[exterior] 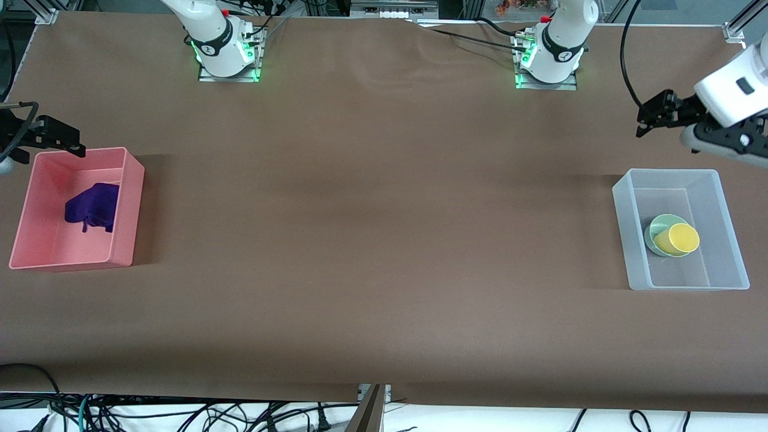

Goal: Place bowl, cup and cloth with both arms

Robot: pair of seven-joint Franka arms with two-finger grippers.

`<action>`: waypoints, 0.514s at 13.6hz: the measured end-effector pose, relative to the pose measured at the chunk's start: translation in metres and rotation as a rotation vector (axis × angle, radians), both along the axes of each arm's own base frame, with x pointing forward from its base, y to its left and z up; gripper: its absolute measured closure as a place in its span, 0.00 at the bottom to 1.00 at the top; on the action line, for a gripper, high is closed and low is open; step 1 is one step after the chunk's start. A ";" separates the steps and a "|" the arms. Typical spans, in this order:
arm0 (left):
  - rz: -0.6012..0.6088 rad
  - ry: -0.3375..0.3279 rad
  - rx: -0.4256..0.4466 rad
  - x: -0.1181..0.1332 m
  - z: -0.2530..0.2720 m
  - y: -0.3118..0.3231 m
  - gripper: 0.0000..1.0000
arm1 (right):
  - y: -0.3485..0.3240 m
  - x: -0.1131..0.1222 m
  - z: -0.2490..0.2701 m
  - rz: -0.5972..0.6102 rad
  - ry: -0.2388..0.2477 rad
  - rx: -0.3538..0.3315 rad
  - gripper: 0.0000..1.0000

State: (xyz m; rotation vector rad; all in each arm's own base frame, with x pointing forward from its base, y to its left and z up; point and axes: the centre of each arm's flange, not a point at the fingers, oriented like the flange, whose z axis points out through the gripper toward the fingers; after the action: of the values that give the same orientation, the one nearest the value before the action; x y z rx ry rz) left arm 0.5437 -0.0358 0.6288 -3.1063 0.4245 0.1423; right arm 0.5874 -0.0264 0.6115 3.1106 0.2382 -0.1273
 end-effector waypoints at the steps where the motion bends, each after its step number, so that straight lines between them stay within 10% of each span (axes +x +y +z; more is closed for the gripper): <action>1: 0.025 -0.016 -0.003 -0.005 -0.005 0.007 0.00 | 0.001 0.000 0.000 0.002 -0.002 0.000 0.00; 7: 0.148 -0.044 -0.002 -0.007 -0.055 0.000 0.00 | 0.002 0.005 -0.003 0.004 -0.013 -0.002 0.00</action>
State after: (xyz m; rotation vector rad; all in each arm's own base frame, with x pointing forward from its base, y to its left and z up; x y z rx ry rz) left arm 0.5367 -0.0354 0.5735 -3.1345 0.1931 0.0740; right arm 0.5921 -0.0246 0.6084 3.1075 0.2443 -0.1072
